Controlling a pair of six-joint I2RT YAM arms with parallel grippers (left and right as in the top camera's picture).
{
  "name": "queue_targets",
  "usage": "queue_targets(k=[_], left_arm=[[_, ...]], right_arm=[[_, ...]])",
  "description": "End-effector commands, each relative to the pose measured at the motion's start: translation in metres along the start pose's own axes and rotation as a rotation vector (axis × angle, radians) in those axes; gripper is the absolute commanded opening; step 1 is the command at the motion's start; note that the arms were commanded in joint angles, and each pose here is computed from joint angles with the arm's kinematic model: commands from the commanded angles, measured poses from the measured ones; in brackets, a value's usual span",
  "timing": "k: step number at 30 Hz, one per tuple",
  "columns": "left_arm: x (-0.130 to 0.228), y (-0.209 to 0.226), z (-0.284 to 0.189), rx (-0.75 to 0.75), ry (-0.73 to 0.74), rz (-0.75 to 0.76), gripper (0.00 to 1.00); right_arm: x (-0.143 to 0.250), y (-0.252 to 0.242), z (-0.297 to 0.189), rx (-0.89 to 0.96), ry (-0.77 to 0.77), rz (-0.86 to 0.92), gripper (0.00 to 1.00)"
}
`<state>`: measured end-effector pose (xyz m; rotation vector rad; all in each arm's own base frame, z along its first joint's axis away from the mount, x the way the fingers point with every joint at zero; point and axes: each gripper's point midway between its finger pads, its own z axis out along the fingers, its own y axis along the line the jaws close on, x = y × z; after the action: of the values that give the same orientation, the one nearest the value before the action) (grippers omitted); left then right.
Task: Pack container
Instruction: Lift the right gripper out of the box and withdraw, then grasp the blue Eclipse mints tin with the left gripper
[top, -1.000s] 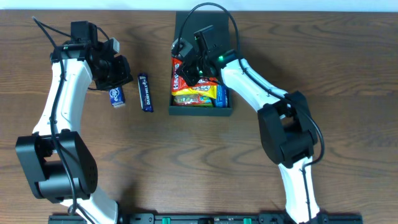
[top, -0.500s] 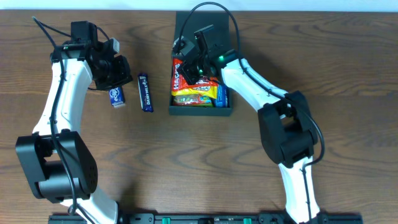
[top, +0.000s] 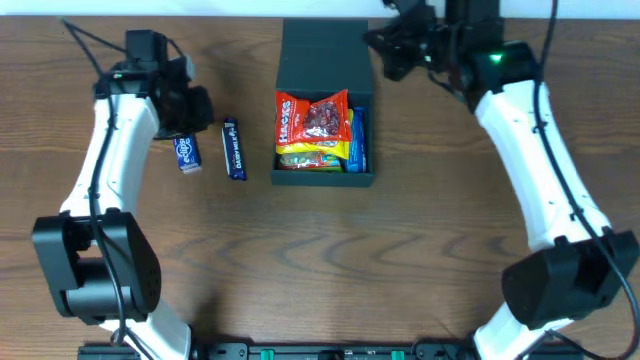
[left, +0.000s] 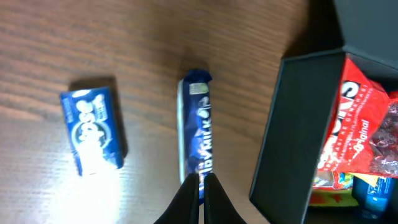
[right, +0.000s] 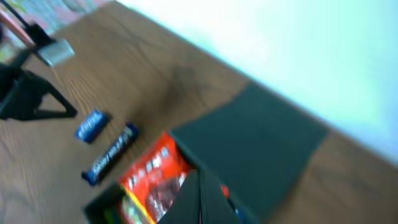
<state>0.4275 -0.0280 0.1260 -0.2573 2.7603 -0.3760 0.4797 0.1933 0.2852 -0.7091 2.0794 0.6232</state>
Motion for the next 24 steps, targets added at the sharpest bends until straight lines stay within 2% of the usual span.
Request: queue_targets(k=[1, 6, 9, 14, 15, 18, 19, 24], left_arm=[[0.005, -0.002, 0.011, -0.081, 0.003, 0.039, 0.06], [0.007, 0.017, 0.035, -0.275, 0.006, 0.054, 0.06], [0.012, 0.033, 0.047, -0.312, 0.043, 0.028, 0.06], [0.007, 0.075, 0.039, -0.345, 0.052, -0.031, 0.06], [0.006, 0.081, 0.038, -0.343, 0.055, -0.039, 0.11], [0.006, 0.089, 0.040, -0.312, 0.062, -0.076, 0.59], [0.007, 0.093, 0.042, -0.316, 0.068, -0.084, 0.64], [0.015, 0.103, 0.058, -0.316, 0.114, -0.090, 0.64]], right_arm=[[0.025, -0.025, 0.000, 0.022, 0.063, 0.084, 0.02], [0.044, -0.044, -0.014, 0.052, 0.114, 0.157, 0.02], [0.051, -0.048, -0.018, 0.057, 0.136, 0.182, 0.01], [0.053, -0.047, -0.018, 0.054, 0.145, 0.187, 0.02], [0.053, -0.047, -0.018, 0.054, 0.145, 0.183, 0.02], [0.053, -0.047, -0.018, 0.055, 0.142, 0.182, 0.02], [0.053, -0.047, -0.018, 0.055, 0.142, 0.182, 0.02], [0.053, -0.047, -0.018, 0.054, 0.142, 0.182, 0.02]])
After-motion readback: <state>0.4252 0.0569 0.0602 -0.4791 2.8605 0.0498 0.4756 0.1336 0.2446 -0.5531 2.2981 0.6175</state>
